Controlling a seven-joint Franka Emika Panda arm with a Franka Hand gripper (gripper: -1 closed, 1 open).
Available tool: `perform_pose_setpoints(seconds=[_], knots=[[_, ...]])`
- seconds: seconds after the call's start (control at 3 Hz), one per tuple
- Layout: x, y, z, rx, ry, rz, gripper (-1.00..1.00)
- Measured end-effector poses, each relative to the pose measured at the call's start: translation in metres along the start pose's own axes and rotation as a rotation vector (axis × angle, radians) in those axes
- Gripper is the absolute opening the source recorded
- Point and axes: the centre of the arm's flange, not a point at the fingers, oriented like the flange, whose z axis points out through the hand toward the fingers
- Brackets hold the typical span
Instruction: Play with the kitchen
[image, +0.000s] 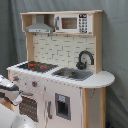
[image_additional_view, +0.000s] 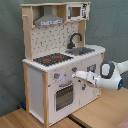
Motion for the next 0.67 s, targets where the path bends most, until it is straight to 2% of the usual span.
perform_pose_setpoints(seconds=[0.67], knots=[[0.0091,-0.0157,-0.0064,-0.066,-0.002,0.174,1.0]])
